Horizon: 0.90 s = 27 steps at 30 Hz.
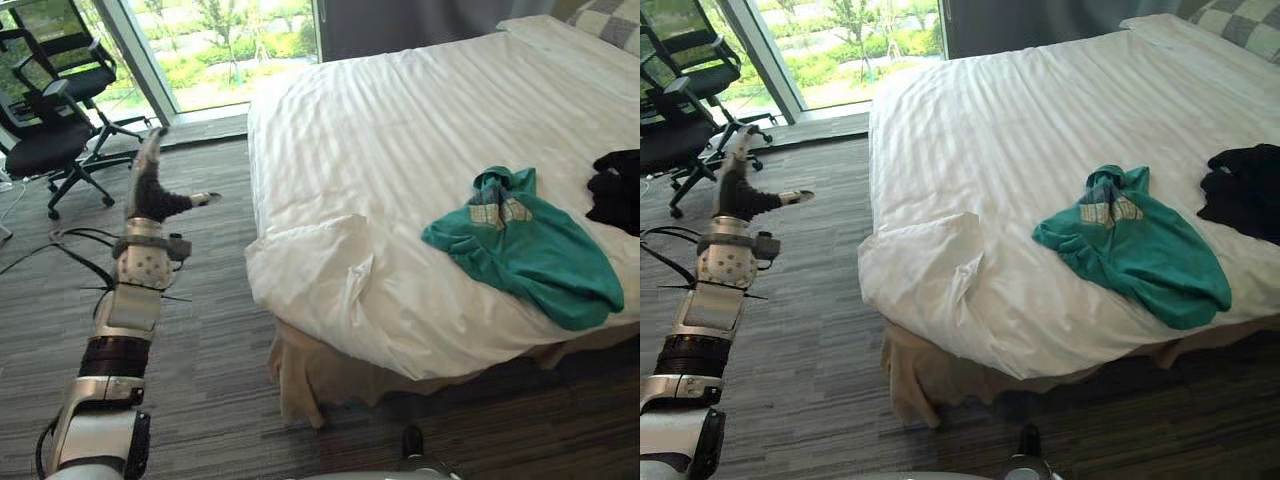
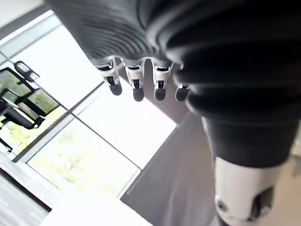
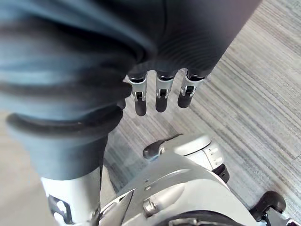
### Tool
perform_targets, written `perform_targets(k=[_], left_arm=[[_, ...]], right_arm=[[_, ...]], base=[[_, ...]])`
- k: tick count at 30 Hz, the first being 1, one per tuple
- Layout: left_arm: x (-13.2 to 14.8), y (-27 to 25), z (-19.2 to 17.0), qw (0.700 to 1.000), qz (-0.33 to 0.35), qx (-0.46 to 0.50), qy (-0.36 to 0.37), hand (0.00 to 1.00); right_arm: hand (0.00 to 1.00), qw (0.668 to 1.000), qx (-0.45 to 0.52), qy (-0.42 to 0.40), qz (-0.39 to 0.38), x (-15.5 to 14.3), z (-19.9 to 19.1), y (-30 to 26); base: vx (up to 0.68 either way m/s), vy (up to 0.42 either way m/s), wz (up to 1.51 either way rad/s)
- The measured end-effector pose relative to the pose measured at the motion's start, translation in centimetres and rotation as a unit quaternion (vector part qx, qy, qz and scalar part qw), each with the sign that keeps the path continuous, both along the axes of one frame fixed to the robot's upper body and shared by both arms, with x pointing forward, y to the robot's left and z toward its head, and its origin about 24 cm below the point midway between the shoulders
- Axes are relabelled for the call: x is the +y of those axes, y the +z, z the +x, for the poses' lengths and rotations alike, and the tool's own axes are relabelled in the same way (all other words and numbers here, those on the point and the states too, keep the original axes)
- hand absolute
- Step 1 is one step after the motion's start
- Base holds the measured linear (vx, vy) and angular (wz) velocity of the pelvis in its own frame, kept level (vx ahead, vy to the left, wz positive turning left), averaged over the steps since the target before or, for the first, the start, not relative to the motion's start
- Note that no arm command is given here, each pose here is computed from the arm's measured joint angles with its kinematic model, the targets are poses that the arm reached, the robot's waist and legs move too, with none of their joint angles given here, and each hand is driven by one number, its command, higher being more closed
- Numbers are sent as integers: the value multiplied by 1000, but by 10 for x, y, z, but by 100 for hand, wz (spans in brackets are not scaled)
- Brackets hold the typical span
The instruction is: Tidy the bed and pick cloth on bed and put in laundry
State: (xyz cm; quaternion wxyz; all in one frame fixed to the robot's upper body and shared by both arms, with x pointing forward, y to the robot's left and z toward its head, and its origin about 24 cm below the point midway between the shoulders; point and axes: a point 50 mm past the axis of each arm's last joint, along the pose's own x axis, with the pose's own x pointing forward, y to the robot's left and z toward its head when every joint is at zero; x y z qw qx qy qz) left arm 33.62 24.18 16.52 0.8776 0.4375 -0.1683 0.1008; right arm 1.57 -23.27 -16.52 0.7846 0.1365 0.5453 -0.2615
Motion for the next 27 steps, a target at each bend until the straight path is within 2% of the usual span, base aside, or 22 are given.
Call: perform_targets(k=[4, 8, 13, 22, 27], left_arm=[[-16, 14, 13, 998, 59, -6, -7, 0], [-32, 39, 29, 996, 82, -21, -18, 0], [-42, 55, 41, 996, 89, -19, -22, 0], [-42, 60, 54, 996, 92, 9, -10, 0], [-50, 77, 58, 994, 105, -6, -15, 0]], right_arm=[[0, 1000, -3, -2, -2, 0, 2, 0], [0, 1000, -11, -9, 2, 2, 9, 0], [0, 1000, -29, -5, 6, 6, 26, 0], [0, 998, -65, 10, -1, 9, 56, 4], [0, 996, -92, 21, -4, 12, 77, 8]], base=[[33, -6, -11], [-4, 2, -10], [-21, -18, -5], [-49, -23, -6], [-42, -22, -12]])
